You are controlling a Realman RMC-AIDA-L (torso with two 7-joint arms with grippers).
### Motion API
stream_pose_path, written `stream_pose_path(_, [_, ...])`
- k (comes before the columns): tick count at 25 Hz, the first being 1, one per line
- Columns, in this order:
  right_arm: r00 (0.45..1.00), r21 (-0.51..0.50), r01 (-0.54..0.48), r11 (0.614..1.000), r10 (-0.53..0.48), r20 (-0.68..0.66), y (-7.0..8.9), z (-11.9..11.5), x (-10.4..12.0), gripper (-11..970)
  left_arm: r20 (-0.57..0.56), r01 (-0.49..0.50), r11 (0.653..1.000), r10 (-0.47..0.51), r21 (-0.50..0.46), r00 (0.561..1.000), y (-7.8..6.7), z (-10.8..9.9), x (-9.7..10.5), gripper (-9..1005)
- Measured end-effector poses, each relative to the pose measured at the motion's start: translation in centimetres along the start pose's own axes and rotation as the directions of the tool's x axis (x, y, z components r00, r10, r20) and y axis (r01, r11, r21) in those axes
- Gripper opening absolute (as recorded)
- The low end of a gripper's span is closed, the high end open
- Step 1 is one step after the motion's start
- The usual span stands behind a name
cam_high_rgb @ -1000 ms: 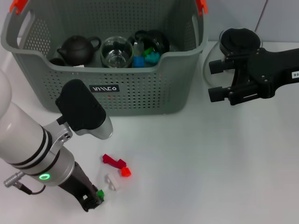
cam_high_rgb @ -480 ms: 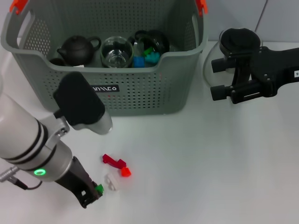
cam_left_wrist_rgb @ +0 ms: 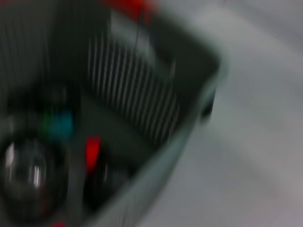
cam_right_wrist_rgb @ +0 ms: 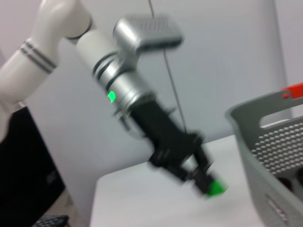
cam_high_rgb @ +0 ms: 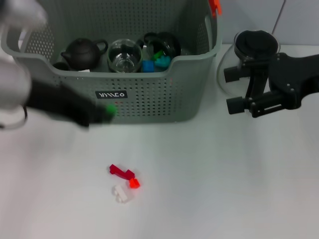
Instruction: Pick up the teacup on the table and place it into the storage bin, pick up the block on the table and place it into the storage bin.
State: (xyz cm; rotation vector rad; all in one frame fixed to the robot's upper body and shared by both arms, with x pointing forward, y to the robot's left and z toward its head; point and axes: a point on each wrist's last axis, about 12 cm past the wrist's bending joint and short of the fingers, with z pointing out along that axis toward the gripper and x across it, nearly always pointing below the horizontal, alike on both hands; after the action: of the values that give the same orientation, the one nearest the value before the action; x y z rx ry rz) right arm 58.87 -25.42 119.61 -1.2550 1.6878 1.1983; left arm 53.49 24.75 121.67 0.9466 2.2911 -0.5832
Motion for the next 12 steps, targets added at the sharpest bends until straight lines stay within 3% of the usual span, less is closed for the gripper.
stream_pose_path(5, [1.000, -0.044, -0.007, 0.999, 0.006, -0.007, 0.5, 0.3, 0.1, 925, 0.198, -0.004, 0.999, -0.007, 0.054, 0.980, 2.0, -2.3, -2.1, 148])
stream_pose_path(12, [1.000, -0.061, -0.010, 0.998, 0.009, -0.016, 0.7, 0.3, 0.3, 925, 0.339, 0.096, 0.995, -0.087, -0.011, 0.937, 7.0, -1.4, -4.8, 150])
